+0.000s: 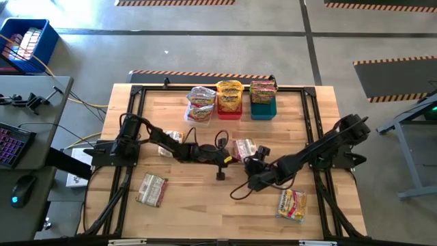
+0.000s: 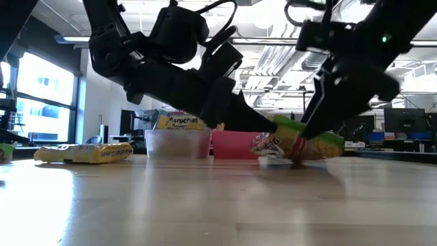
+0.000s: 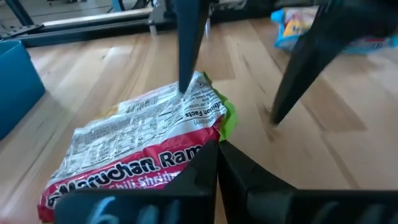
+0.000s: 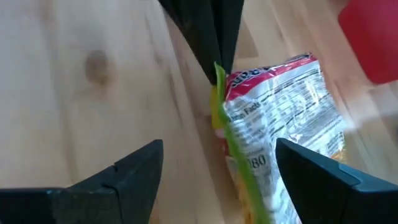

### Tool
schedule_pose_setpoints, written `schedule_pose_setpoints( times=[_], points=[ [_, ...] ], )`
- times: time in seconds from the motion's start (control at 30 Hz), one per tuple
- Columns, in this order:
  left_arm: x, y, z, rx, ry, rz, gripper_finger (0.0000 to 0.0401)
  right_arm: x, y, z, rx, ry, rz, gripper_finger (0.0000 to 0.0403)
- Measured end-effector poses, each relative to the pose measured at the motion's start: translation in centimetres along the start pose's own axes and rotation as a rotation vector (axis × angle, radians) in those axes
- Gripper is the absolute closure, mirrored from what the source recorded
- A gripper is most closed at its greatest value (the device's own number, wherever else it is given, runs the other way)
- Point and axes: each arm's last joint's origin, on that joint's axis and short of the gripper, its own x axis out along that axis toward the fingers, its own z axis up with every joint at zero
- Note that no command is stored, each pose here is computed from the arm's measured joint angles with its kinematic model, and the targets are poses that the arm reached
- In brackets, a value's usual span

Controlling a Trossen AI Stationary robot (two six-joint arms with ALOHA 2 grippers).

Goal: Sort Maruchan noodles
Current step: Put the green noodle pack into the blue bin

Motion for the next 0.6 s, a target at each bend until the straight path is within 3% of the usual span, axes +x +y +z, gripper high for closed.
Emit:
schedule_pose_setpoints(
  times=[0.3, 0.43, 0.6],
  points=[
    [0.0, 0.2, 0.6, -0.041, -0.068, -0.026, 0.0401, 1.6, 0.5, 0.5, -0.064, -0.047, -0.231, 0.0112],
    [0.0, 0.3, 0.7, -0.058, -0.078, -0.023, 0.0401, 2.5, 0.3, 0.8, -0.083, 0.009, -0.259, 0.0125],
    [0.1, 0.8, 0.7, -0.088, -0.083, -0.037, 0.0401, 3.4, -0.2, 0.9, -0.069, 0.066, -0.241, 0.0177]
  ],
)
